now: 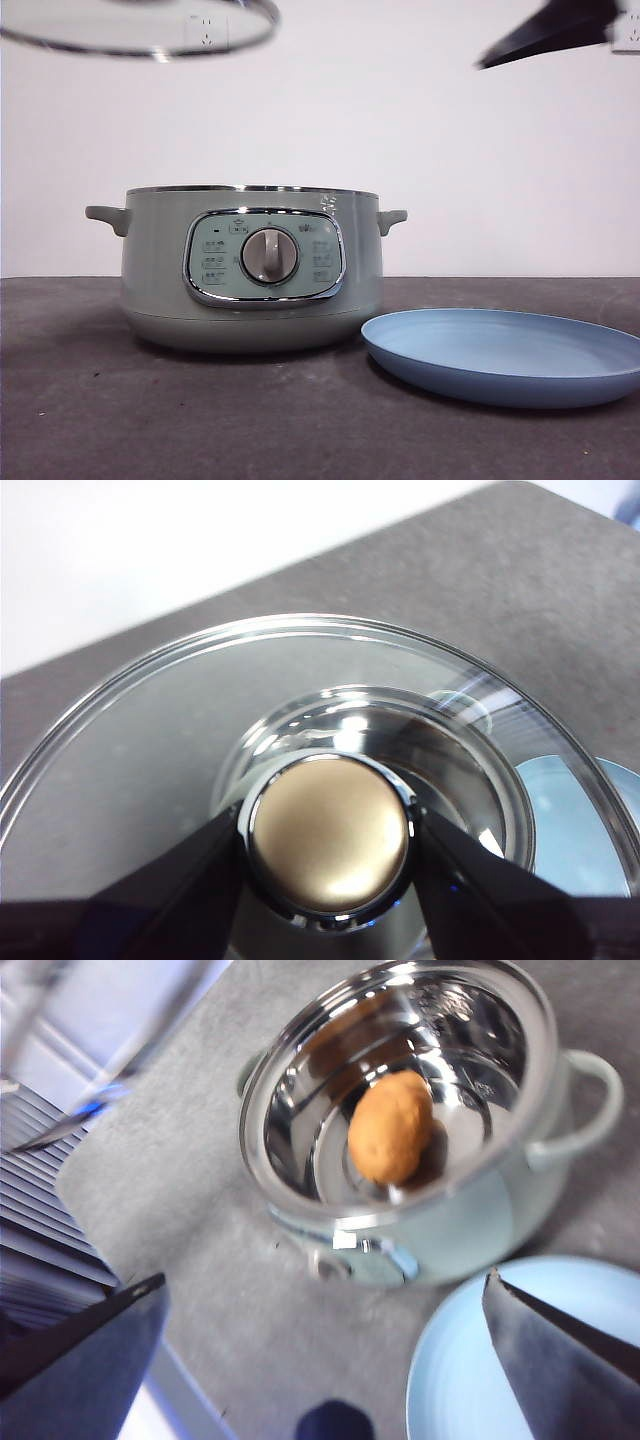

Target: Take the potato out from the steamer,put the potato on the plate,close the lid

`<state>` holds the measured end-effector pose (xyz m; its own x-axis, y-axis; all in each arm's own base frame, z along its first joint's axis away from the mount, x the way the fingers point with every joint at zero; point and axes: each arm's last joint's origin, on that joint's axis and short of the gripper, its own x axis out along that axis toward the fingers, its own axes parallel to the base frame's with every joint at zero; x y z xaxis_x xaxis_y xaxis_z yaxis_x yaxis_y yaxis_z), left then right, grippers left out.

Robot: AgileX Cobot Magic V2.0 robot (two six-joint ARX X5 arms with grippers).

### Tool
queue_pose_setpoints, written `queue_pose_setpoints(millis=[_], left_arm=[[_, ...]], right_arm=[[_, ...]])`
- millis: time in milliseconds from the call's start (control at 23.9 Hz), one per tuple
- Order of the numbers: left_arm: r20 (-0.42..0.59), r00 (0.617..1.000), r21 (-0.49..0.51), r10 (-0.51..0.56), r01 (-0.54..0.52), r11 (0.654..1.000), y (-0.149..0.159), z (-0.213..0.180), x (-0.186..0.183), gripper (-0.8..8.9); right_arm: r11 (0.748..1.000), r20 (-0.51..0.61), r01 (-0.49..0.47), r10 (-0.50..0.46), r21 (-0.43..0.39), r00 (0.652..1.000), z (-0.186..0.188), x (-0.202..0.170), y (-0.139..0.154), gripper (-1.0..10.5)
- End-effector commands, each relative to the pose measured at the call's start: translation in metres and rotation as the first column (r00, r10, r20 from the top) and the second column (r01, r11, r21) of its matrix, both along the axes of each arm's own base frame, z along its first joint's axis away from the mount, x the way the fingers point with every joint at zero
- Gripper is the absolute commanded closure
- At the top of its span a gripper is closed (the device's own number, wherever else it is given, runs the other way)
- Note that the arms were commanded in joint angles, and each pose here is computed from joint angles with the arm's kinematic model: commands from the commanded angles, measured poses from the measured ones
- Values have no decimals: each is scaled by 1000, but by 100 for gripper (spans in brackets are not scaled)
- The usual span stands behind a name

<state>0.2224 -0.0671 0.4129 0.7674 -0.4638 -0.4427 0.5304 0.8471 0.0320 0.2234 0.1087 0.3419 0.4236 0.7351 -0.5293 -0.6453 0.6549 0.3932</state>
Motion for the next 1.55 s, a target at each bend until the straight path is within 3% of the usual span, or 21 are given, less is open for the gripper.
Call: queue_pose_setpoints(millis=[42,419,586,712,1047,1215,1341,1424,1550], left_arm=[[62,997,-14,40,-39,999,11,17,-26,822],[48,993,16,105,-106,994,29,26,-85,822],[52,992,16,114,-115,993,34,28,-106,822],[67,991,10,115,-116,993,37,29,-118,822],[56,992,13,114,-115,993,39,28,-125,822],[56,992,13,114,-115,993,39,28,-125,822],[57,992,13,113,-114,993,39,28,-125,822],[57,992,13,113,-114,993,39,28,-125,822],[57,992,12,113,-114,993,39,28,-125,822]], right_arm=[[999,-12,0,-1,-33,1000,1,23,27,349],[988,14,-21,23,-151,1000,-9,92,122,349],[960,64,21,-3,-280,998,-37,112,166,350],[935,93,68,-37,-348,995,-65,121,183,350],[904,52,77,-61,-421,997,-113,134,197,356],[896,26,56,-49,-440,998,-124,133,202,461],[884,-2,42,-49,-465,999,-127,131,200,695],[888,5,44,-47,-458,999,-126,131,200,925],[902,57,56,-35,-428,998,-104,128,197,959]])
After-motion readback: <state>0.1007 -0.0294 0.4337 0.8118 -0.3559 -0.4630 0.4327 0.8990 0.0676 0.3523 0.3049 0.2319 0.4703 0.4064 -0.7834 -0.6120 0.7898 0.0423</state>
